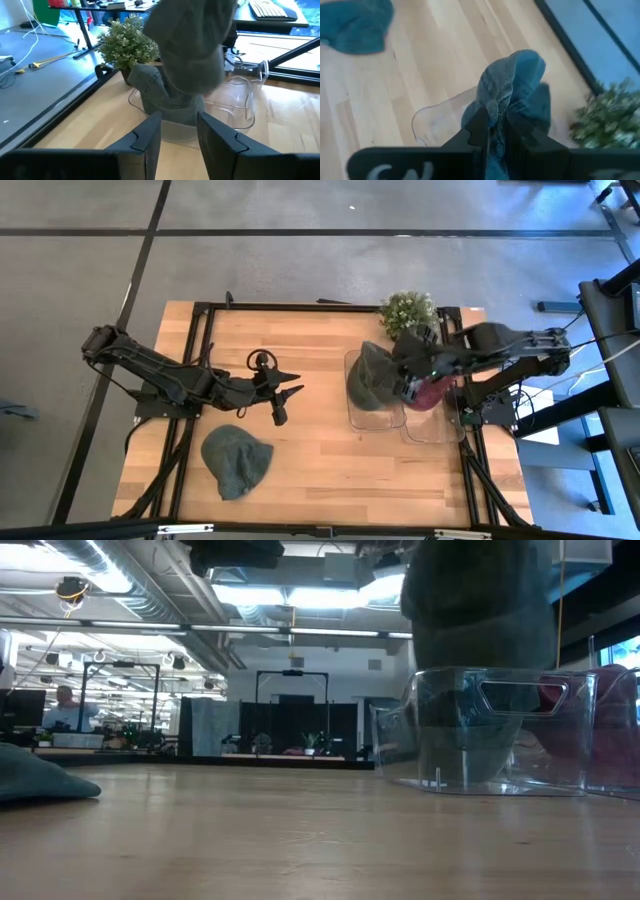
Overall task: Pick & Place hat
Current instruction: Put the right black cap into the left transparent bin
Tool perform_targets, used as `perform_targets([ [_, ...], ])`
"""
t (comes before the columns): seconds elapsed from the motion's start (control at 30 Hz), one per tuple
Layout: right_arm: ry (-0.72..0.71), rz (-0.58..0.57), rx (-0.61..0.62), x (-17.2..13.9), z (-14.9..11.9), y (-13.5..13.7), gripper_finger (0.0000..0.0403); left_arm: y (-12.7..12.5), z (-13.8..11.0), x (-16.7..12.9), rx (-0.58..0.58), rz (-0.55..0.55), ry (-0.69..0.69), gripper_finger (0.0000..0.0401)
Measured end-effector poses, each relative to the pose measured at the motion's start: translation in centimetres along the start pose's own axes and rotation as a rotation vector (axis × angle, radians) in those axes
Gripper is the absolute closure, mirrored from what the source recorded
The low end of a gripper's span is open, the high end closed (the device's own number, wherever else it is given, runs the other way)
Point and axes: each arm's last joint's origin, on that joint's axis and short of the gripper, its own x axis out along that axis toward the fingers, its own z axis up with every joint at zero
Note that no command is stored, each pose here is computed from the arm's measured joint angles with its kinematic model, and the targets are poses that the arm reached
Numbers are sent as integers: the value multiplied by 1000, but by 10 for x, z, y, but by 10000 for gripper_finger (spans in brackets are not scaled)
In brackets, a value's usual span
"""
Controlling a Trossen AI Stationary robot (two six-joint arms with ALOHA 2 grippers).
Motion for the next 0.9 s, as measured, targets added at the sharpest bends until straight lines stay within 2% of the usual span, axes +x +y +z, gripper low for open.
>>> perform_targets([
  [0.3,0,-22,65,58,-19,18,362,5,1,4,-6,23,1,285],
  [0.53,93,-138,148,95,-46,12,362,8,0,6,-39,27,17,285],
  [0.67,114,-216,120,109,-60,8,361,8,-2,6,-31,11,35,285],
  [0.77,151,-220,64,116,-68,8,351,8,-2,6,-31,11,35,286],
  [0.9,177,-224,95,116,-68,4,311,8,-2,6,-31,11,35,283],
])
